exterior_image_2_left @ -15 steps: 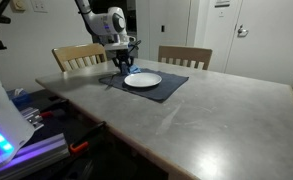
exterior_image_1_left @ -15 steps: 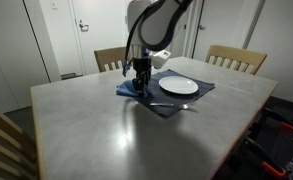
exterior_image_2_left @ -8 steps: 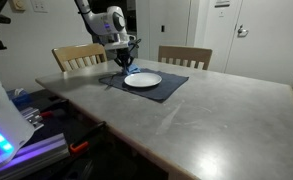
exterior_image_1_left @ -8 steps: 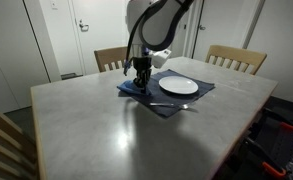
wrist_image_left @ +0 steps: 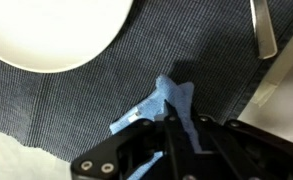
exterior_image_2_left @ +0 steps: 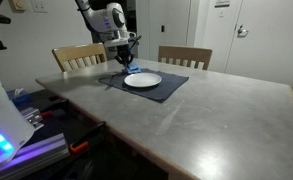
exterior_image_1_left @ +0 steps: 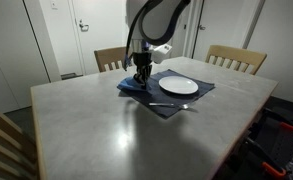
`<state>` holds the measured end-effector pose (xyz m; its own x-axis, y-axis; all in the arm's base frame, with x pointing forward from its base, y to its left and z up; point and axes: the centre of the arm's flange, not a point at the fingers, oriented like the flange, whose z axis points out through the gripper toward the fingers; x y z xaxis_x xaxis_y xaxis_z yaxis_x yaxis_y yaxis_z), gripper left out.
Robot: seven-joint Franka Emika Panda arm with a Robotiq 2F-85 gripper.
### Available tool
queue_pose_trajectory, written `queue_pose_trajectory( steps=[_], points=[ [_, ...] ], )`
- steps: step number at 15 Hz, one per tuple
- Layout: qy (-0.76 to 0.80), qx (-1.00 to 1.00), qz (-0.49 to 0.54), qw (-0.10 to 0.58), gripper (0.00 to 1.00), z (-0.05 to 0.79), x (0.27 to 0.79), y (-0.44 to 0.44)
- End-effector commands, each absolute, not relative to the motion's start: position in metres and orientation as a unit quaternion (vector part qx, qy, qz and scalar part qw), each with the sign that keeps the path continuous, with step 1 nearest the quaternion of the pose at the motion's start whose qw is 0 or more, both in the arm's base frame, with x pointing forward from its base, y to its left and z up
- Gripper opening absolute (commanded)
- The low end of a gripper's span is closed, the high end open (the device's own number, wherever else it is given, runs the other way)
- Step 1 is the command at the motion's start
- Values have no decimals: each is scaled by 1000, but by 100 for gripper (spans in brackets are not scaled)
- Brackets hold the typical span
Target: Use the blue towel to wipe the white plate
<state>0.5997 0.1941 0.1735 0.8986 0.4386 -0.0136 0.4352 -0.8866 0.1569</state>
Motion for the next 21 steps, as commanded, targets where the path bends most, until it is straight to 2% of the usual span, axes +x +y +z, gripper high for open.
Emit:
queue_pose_trajectory(
  steps=[1,9,21],
  points=[
    [225,971,-9,87,3,196,598,182],
    [234,969,-31,68,3,223,610,131],
    [226,959,-147,87,3,252,594,86]
  ],
)
